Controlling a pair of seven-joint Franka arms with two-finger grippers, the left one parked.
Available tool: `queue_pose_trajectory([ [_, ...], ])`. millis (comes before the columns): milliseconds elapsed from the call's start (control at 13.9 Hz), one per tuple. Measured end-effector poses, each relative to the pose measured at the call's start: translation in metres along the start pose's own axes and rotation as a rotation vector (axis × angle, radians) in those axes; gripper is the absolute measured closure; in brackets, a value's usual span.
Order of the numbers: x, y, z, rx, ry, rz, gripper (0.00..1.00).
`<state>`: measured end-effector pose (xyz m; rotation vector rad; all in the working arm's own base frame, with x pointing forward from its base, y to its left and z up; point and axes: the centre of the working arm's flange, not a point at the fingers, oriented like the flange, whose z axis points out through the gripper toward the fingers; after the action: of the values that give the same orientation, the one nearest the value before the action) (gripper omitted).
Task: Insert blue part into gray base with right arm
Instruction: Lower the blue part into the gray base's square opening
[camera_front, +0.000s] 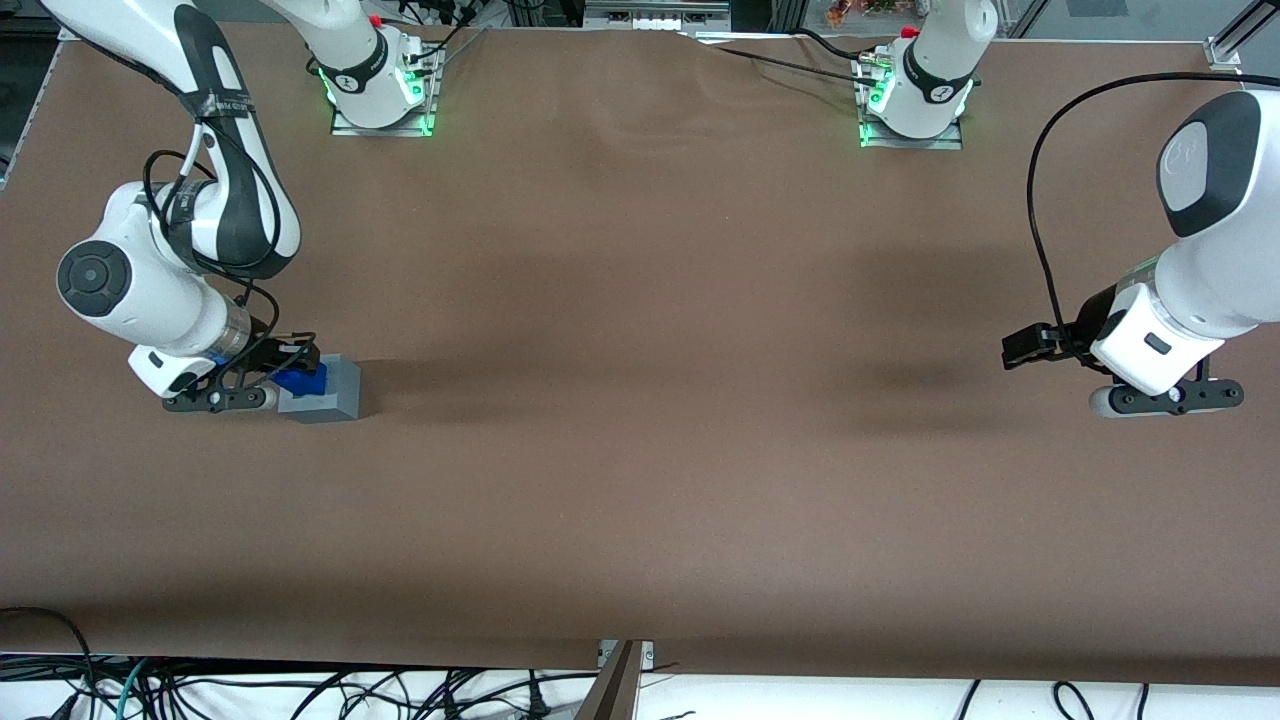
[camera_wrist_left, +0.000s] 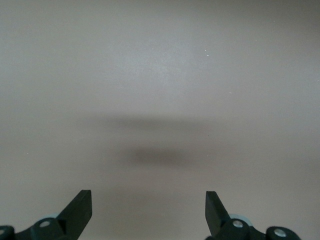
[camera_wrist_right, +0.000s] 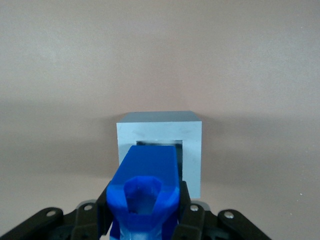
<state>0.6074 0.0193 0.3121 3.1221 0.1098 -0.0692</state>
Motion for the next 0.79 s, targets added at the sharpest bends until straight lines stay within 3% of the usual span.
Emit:
queue_pose_trajectory([
  [431,-0.0001,0.0071,0.0106,-0.003,-0.017,-0.011,0.49],
  [791,0.0030,0.0093,0.0114,-0.007,0.005,-0.012,0.49],
])
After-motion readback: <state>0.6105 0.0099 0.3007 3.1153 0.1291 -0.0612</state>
